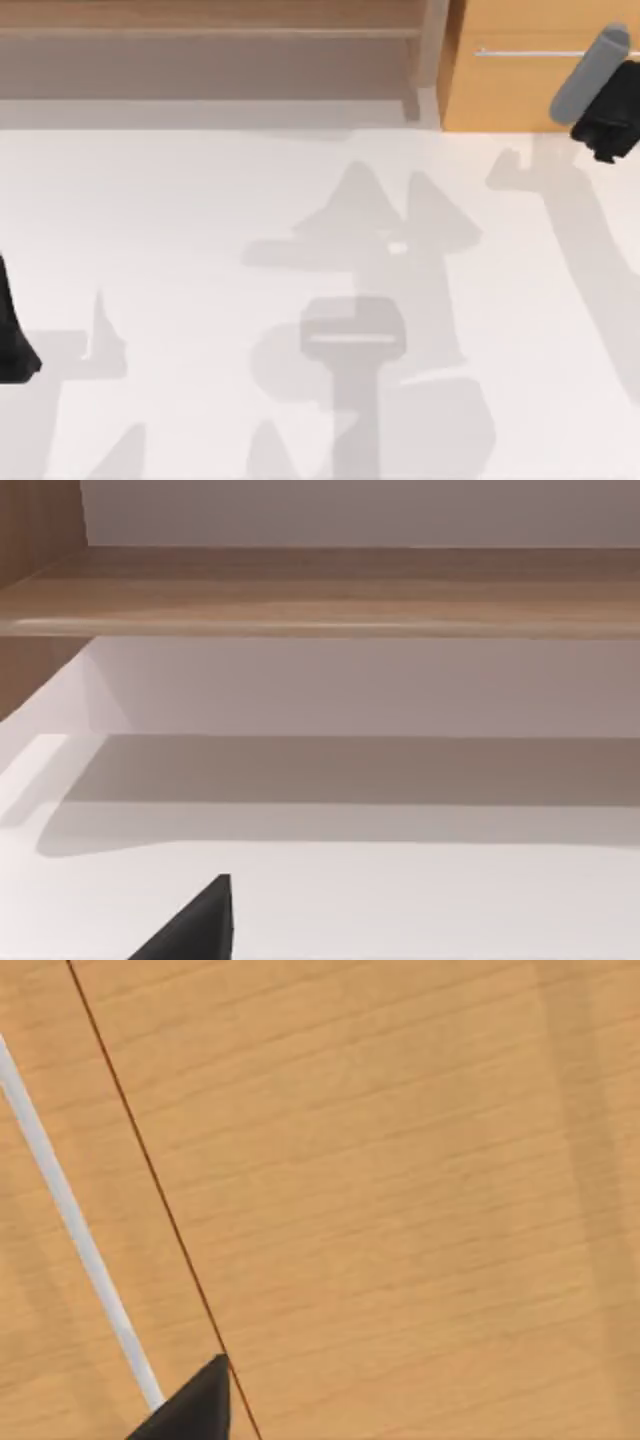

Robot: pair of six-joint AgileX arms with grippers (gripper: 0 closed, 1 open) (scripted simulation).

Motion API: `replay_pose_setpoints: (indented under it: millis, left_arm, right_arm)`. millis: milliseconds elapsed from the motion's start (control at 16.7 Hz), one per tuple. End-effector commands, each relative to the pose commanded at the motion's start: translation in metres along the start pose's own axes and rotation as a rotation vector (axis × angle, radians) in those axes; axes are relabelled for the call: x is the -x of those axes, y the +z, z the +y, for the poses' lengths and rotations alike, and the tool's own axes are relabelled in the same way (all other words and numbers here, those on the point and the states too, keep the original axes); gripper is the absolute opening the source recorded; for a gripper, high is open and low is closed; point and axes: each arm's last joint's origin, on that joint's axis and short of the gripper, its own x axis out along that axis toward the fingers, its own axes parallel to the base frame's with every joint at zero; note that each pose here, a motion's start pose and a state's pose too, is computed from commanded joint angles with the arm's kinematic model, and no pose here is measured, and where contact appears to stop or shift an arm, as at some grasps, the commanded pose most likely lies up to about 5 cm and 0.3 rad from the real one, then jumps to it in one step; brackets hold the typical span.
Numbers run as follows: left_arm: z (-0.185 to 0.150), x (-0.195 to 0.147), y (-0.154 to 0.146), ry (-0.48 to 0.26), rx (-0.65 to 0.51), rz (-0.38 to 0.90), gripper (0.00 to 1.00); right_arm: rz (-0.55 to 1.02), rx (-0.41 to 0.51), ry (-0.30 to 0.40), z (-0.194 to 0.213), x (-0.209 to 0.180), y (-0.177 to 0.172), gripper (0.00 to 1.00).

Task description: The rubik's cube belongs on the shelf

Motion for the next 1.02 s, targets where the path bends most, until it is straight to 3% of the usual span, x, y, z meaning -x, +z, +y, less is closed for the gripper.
replay_pose_setpoints:
  millis: [240,420,1020]
  left_arm:
    - [0.0,0.0,0.0,0.0,0.0,0.0,1.0]
    - [0.0,0.0,0.0,0.0,0.0,0.0,1.0]
    - [0.0,0.0,0.0,0.0,0.0,0.0,1.0]
  right_arm:
    - [0.027,0.192,-0.006,0.056,-0.039,-0.009,1.0]
    - [0.037,0.272,-0.017,0.082,-0.051,-0.014,1.0]
    - [0.04,0.291,-0.021,0.087,-0.06,-0.016,1.0]
